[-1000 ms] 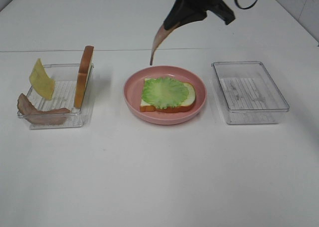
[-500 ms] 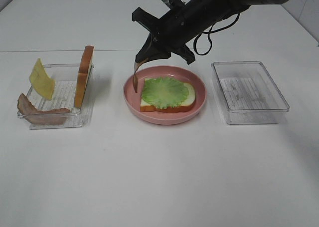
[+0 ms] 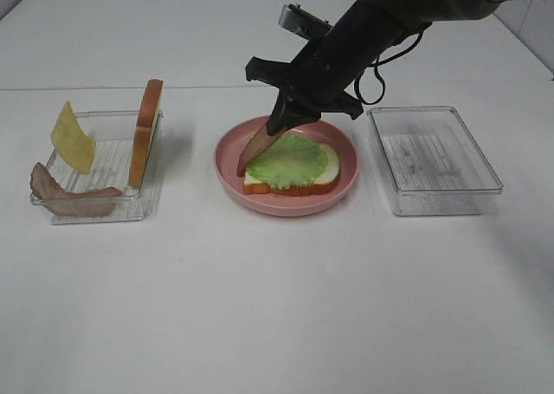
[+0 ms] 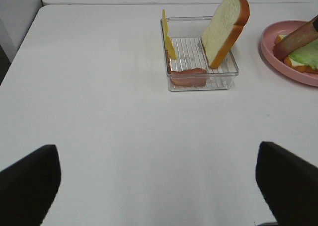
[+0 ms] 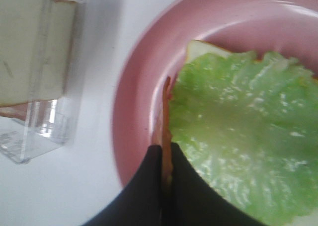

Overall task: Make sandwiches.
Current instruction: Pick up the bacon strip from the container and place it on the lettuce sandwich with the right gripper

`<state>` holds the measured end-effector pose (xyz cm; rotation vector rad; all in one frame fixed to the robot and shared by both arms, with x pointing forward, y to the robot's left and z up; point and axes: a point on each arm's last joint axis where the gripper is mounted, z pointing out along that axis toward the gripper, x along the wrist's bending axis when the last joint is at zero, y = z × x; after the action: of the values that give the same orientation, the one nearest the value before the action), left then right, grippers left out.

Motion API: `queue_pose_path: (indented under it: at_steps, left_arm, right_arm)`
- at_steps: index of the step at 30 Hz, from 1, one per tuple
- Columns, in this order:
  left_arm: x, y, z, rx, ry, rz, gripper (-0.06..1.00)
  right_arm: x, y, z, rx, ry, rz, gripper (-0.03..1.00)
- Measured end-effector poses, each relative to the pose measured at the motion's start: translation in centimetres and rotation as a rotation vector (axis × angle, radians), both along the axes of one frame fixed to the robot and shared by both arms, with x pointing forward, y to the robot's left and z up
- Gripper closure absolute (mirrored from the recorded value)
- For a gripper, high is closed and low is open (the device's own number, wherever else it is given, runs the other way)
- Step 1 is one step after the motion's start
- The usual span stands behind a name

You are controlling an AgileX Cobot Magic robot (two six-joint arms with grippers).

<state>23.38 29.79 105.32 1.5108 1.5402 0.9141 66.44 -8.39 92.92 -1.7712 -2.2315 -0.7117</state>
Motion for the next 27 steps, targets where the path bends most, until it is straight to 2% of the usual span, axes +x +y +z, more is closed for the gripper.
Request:
queue_pose_path:
  at_steps: [1, 3, 6, 8, 21, 22, 23, 24, 25, 26, 27]
  left_arm:
    - [0.0, 0.0, 0.0, 0.000, 0.000, 0.000, -0.04]
    - [0.0, 0.0, 0.0, 0.000, 0.000, 0.000, -0.04]
    - [0.0, 0.0, 0.0, 0.000, 0.000, 0.000, -0.04]
    - [0.0, 0.0, 0.0, 0.000, 0.000, 0.000, -0.04]
    - [0.0, 0.0, 0.0, 0.000, 0.000, 0.000, -0.04]
    - [0.0, 0.0, 0.0, 0.000, 0.000, 0.000, -0.04]
    - [0.0, 0.0, 0.0, 0.000, 0.000, 0.000, -0.04]
    - [0.0, 0.0, 0.0, 0.000, 0.000, 0.000, -0.04]
    - [0.0, 0.0, 0.0, 0.000, 0.000, 0.000, -0.04]
    - [0.0, 0.0, 0.0, 0.000, 0.000, 0.000, -0.04]
    - [0.0, 0.0, 0.0, 0.000, 0.000, 0.000, -0.04]
  right_arm:
    - [0.0, 0.0, 0.0, 0.000, 0.000, 0.000, 0.96]
    - [0.1, -0.6, -0.3, -0.075, -0.004, -0.016, 0.96]
    - [0.1, -0.8, -0.4, -0.097, -0.007, -0.021, 0.96]
    - [0.2, -1.2, -0.6, -0.148, -0.014, -0.032, 0.96]
    - [0.2, -1.4, -0.6, -0.163, -0.010, -0.038, 0.94]
    - [0.2, -1.4, -0.6, -0.163, -0.008, -0.038, 0.87]
    - [0.2, -1.4, -0.6, -0.163, -0.008, -0.038, 0.87]
    - [0.2, -1.4, -0.6, -0.163, -0.008, -0.038, 0.81]
    - [0.2, -1.4, -0.6, -0.163, -0.007, -0.037, 0.64]
    - [0.2, -1.4, -0.6, -0.163, -0.007, -0.037, 0.64]
    - [0.2, -1.4, -0.6, -0.164, -0.009, -0.037, 0.53]
